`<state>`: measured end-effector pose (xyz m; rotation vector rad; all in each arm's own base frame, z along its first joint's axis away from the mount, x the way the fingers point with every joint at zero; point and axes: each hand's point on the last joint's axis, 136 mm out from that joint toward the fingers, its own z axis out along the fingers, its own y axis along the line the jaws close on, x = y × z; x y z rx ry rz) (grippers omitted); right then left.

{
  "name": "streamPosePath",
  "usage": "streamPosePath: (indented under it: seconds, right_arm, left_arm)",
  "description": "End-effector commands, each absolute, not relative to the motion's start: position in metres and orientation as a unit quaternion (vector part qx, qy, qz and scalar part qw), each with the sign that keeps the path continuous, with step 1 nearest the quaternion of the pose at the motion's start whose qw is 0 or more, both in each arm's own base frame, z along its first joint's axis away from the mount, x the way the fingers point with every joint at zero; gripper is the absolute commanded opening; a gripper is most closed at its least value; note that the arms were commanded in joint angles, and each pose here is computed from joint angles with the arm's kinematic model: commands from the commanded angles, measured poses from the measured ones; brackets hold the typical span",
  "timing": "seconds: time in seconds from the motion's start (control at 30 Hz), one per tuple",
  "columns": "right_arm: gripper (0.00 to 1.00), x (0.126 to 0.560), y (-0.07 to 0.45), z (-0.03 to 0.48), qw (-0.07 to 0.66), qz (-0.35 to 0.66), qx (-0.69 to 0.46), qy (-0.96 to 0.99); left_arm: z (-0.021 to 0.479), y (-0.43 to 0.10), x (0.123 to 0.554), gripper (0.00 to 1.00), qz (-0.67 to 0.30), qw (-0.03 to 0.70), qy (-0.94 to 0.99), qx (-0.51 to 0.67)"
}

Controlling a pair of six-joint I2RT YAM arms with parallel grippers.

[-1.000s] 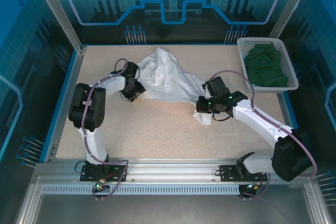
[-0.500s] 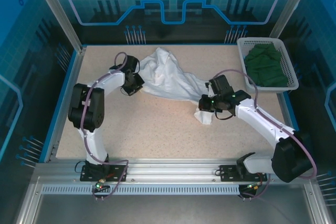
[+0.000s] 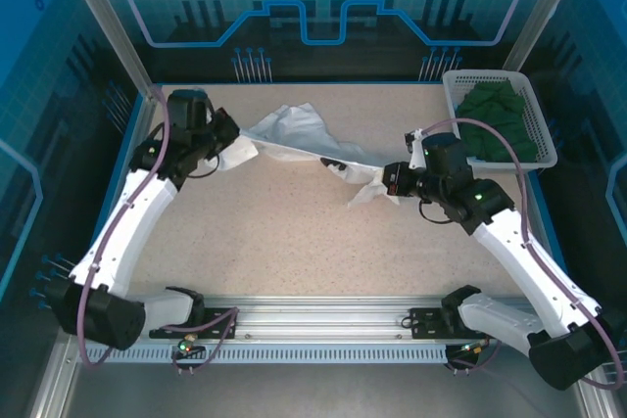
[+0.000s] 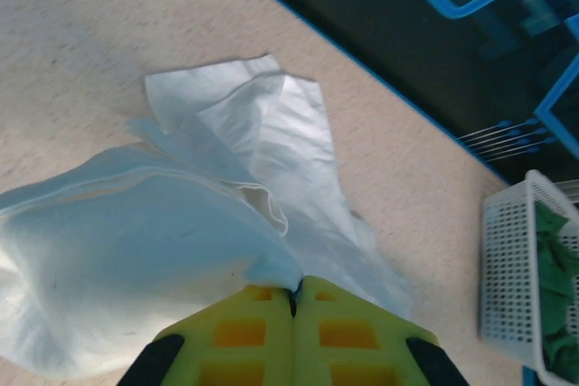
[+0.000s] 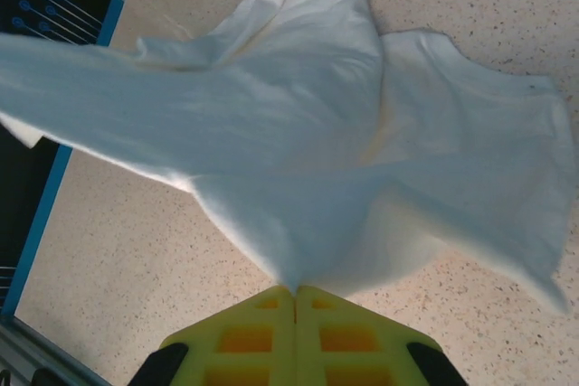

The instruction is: Fold and stack the t-shirts

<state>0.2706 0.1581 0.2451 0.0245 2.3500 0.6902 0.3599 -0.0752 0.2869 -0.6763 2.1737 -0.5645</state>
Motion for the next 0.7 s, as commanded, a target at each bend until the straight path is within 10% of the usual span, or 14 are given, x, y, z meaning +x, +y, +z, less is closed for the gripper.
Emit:
streamPosePath:
  seconds: [0.0, 0.43, 0.67]
  right_arm:
    - [0.0, 0.257, 0.147, 0.239, 0.328, 0.25, 0.019, 0.911]
    - [0.0, 0.234, 0.157, 0.353, 0.443, 0.27, -0.043, 0.854]
    - [0.0, 0.266, 0.166, 0.345, 0.439, 0.219, -0.042, 0.87]
  left_arm:
    - [0.278, -0.065, 0.342, 0.0, -0.188, 0.385, 0.867, -0.254]
    - [0.418, -0.078, 0.288, 0.0, -0.282, 0.519, 0.794, -0.146]
    - [0.404, -0.068, 0.305, 0.0, -0.245, 0.504, 0.809, -0.174]
